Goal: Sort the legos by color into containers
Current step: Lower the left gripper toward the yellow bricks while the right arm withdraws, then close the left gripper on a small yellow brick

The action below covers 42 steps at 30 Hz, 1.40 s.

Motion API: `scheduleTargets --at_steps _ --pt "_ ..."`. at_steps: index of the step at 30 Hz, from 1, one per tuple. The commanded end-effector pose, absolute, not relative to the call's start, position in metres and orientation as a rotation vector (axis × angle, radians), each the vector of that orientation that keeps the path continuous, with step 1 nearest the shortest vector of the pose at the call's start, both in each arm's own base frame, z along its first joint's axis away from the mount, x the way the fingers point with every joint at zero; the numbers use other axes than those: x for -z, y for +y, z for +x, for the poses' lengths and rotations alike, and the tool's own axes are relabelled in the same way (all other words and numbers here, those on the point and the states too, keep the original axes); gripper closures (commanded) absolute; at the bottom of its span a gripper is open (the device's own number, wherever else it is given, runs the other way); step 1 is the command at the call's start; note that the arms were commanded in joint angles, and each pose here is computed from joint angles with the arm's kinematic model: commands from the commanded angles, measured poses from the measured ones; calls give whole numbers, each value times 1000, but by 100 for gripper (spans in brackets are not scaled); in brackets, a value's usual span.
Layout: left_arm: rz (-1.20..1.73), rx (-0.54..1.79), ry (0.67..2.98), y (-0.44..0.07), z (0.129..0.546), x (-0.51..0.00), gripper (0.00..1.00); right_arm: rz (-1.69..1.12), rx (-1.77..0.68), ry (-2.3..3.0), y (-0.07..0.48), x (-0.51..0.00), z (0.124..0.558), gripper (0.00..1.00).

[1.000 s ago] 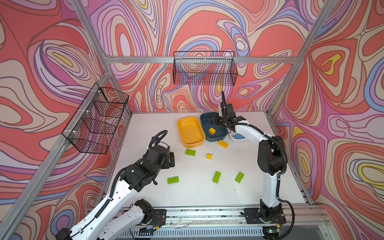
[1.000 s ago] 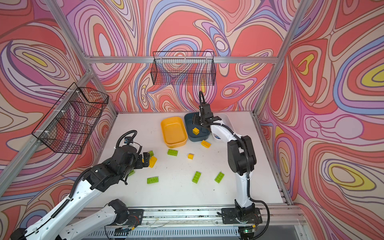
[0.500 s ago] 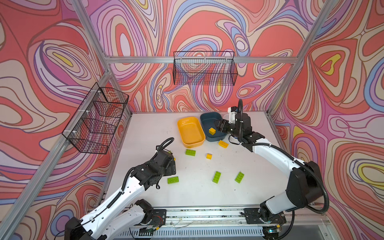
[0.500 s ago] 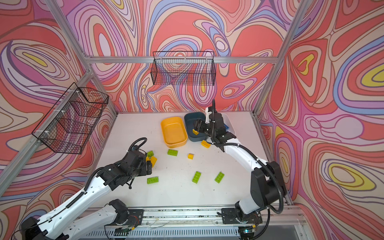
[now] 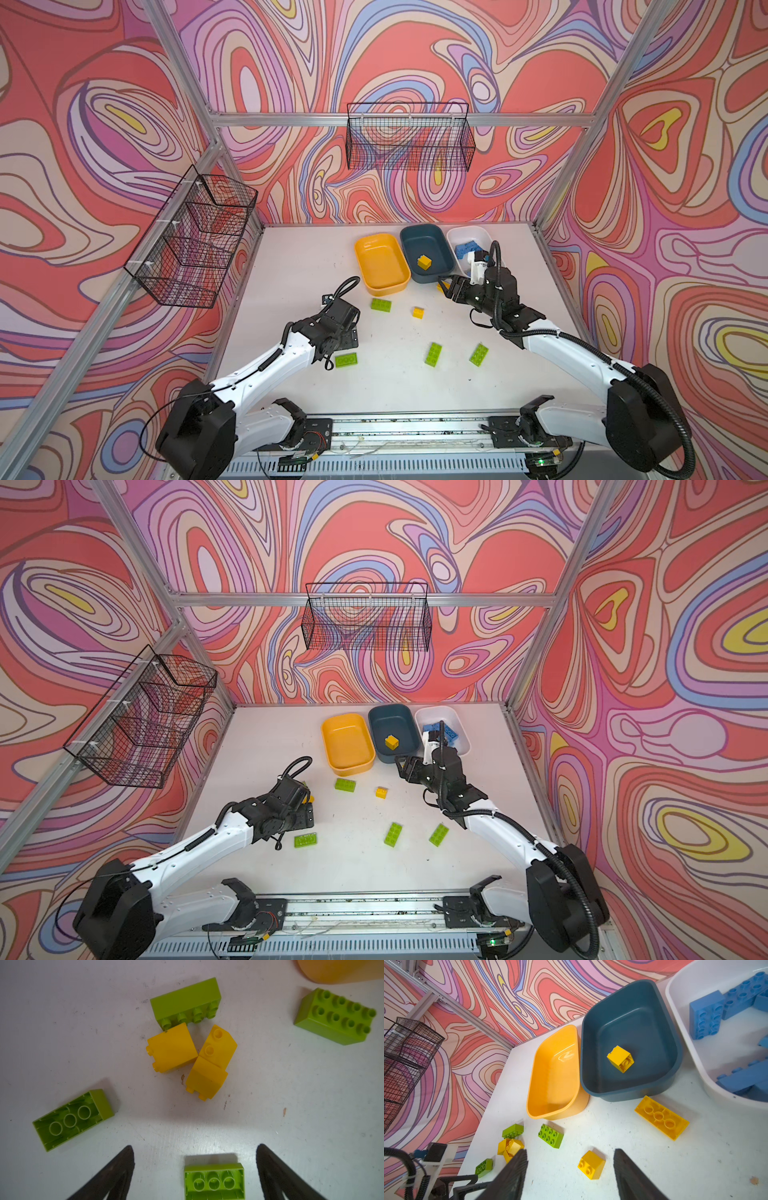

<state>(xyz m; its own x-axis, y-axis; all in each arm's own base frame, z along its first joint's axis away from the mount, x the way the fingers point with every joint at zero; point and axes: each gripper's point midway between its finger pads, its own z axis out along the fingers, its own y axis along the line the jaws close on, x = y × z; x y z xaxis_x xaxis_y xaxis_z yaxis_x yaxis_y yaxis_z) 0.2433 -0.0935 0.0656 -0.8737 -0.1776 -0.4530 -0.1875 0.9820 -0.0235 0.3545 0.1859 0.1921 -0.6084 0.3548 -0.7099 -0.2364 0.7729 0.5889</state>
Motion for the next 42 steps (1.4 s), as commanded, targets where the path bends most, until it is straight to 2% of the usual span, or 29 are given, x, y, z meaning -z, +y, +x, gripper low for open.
scheduleTargets --at_steps 1,8,25,33,42 --pt "-271 -48 2688 -96 249 -52 9 61 -853 2011 188 -205 352 31" --pt "-242 -128 2736 -97 266 -43 12 57 -875 2022 193 -198 354 31" --pt "-268 -152 2807 -95 302 -17 34 59 -852 2047 192 -184 356 31" --pt "-282 -132 2822 -97 306 -13 46 58 -849 2060 193 -180 357 31" --pt "-291 -31 2835 -105 296 -17 53 58 -851 2066 193 -178 356 31"
